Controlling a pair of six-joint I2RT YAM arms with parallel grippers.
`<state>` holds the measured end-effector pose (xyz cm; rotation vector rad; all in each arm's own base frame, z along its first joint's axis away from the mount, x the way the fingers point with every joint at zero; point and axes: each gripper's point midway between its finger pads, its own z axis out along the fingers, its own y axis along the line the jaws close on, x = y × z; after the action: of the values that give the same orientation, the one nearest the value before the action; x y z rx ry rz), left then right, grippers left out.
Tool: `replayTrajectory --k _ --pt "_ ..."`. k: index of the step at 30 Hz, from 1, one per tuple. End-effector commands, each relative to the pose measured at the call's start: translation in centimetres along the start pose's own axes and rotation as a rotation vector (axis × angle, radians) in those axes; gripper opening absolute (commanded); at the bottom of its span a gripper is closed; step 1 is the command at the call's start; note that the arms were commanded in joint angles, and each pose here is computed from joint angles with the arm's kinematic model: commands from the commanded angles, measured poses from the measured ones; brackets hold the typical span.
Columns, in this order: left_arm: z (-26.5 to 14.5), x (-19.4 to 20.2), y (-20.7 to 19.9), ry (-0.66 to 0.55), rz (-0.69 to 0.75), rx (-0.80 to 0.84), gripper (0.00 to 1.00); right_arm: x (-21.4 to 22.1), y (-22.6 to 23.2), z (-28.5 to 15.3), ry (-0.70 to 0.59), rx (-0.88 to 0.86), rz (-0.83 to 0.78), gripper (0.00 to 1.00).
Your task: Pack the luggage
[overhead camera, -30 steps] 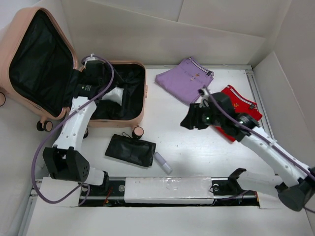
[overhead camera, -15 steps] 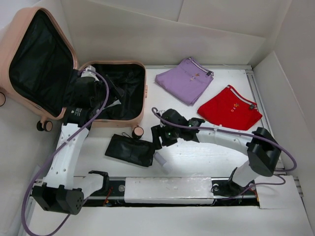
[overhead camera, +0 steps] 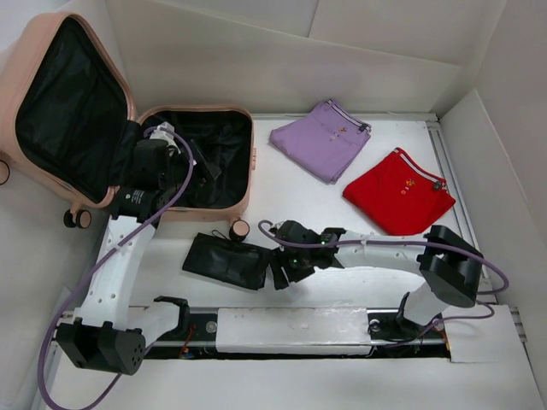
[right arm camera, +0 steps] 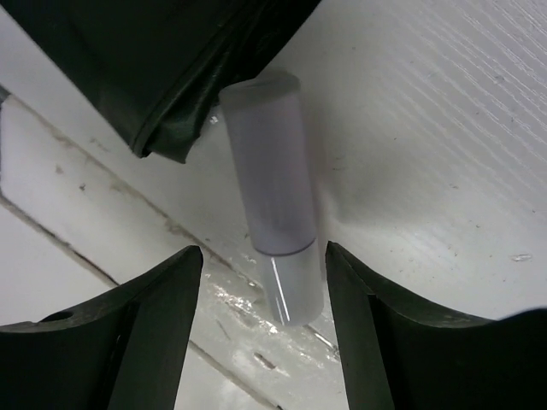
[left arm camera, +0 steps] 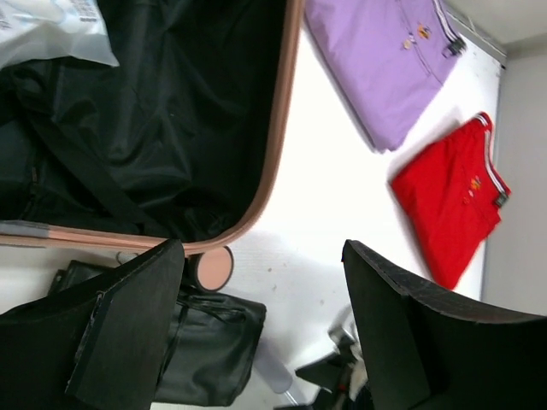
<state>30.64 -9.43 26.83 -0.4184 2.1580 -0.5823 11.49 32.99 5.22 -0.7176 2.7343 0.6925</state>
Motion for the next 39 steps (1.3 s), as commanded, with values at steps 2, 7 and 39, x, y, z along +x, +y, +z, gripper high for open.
replayTrajectory --k 2,7,39 --pt "-1.7 -2.0 -4.2 -0.026 0.009 0.167 0.71 -1.0 -0.3 1.0 -0.047 0.050 0.020 0.66" --pt "-2.8 -3.2 -6.2 -0.048 -0.003 0.243 0.71 -2.2 -0.8 2.4 -0.066 0.103 0.021 0.61" --pt "-6.2 -5.7 -9.7 -0.168 -0.105 0.376 0.67 -31.4 9.9 -10.8 -0.596 -0.301 -0.030 0.20"
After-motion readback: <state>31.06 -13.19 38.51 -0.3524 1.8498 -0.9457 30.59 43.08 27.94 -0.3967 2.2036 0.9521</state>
